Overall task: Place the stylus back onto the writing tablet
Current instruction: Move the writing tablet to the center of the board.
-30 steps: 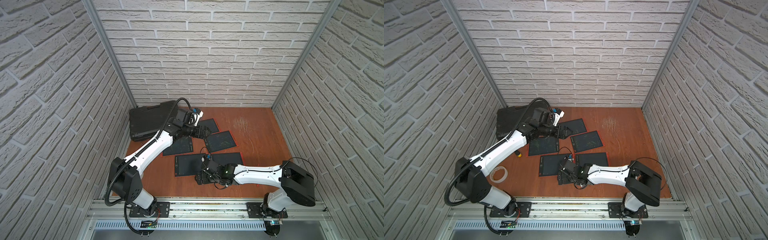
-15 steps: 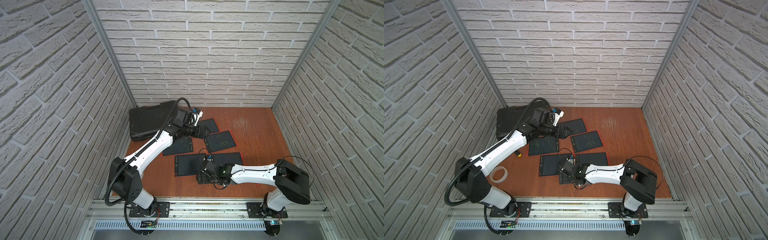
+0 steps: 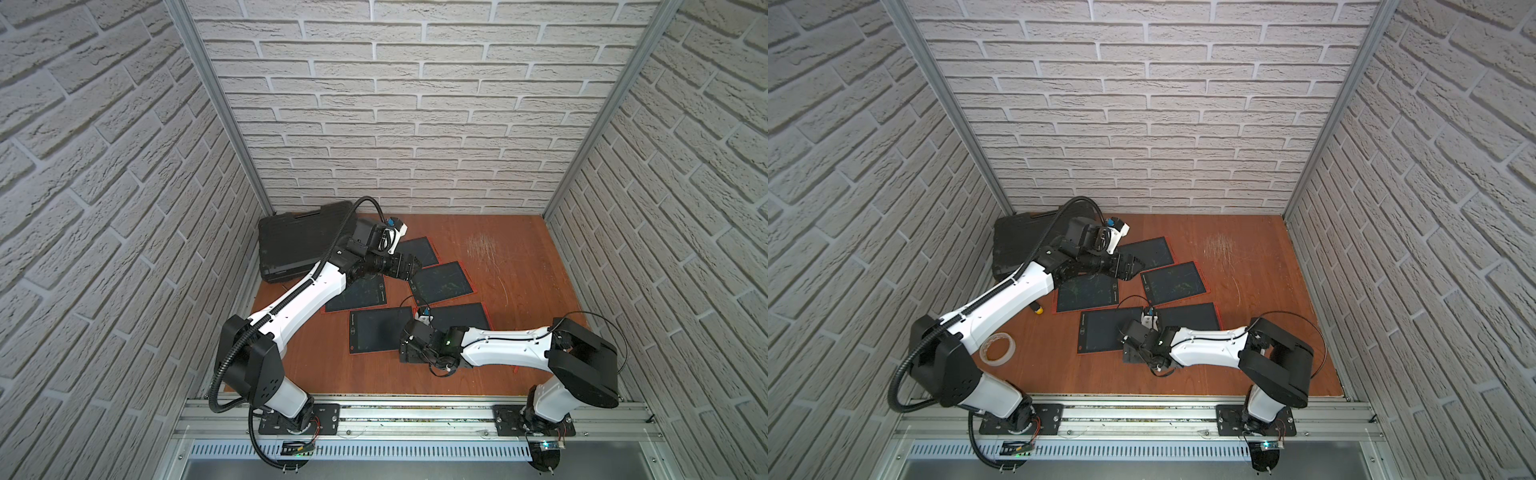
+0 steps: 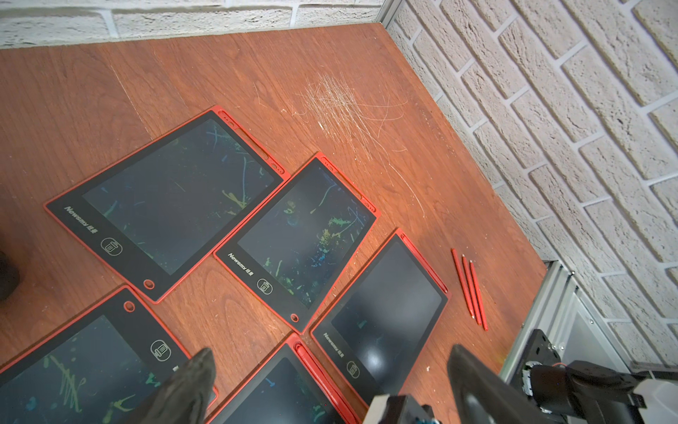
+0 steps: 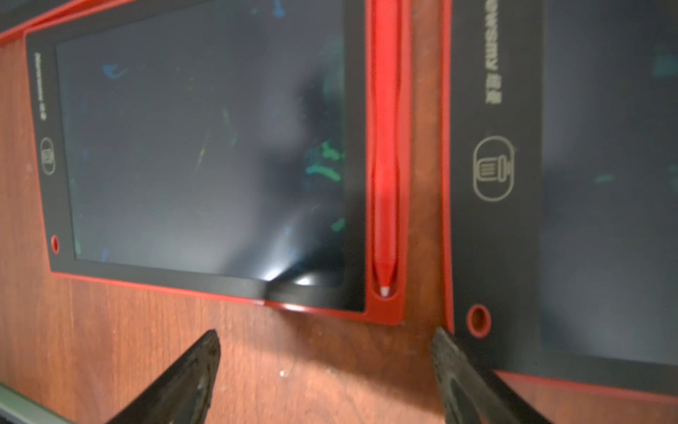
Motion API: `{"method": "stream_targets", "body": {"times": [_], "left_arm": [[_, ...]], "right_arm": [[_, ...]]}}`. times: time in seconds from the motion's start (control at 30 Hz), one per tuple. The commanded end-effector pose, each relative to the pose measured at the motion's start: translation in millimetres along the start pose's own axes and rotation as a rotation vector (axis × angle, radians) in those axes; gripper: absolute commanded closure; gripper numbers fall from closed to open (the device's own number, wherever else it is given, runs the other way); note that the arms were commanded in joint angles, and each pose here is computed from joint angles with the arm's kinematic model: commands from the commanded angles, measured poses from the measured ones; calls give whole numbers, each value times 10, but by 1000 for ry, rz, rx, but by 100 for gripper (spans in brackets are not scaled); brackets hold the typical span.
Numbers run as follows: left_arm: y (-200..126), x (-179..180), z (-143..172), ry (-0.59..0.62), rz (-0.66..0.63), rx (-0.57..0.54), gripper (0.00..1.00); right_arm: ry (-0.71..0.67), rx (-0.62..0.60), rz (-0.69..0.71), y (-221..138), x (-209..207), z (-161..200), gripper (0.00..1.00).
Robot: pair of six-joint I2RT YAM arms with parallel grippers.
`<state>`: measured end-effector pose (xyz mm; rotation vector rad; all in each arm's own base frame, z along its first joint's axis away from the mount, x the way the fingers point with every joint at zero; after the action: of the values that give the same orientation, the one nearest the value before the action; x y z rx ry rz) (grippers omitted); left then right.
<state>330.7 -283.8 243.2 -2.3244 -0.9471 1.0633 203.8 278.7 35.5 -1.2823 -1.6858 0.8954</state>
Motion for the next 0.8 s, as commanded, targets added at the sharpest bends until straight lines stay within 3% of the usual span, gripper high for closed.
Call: {"method": "stream_targets", "body": {"times": [0.0, 0.77], "left_arm": [[-71, -56, -18, 29, 4, -22, 2], [-61, -154, 66, 79, -8, -5, 2]], "right_arm": [[14, -10, 62, -32, -224, -35, 11], [78, -24, 143, -3, -983, -379, 13]]}}
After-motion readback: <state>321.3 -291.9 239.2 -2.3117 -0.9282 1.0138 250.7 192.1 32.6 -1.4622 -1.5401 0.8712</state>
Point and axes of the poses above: each gripper's point midway between its finger pads, its own y axis out along the fingers, its own x axis along the line the jaws close on, z = x × y, the point moved 1 cm from there along -y, back along the fingers, and after that the axes turned 10 degrees about -y, right-handed, at the moved point
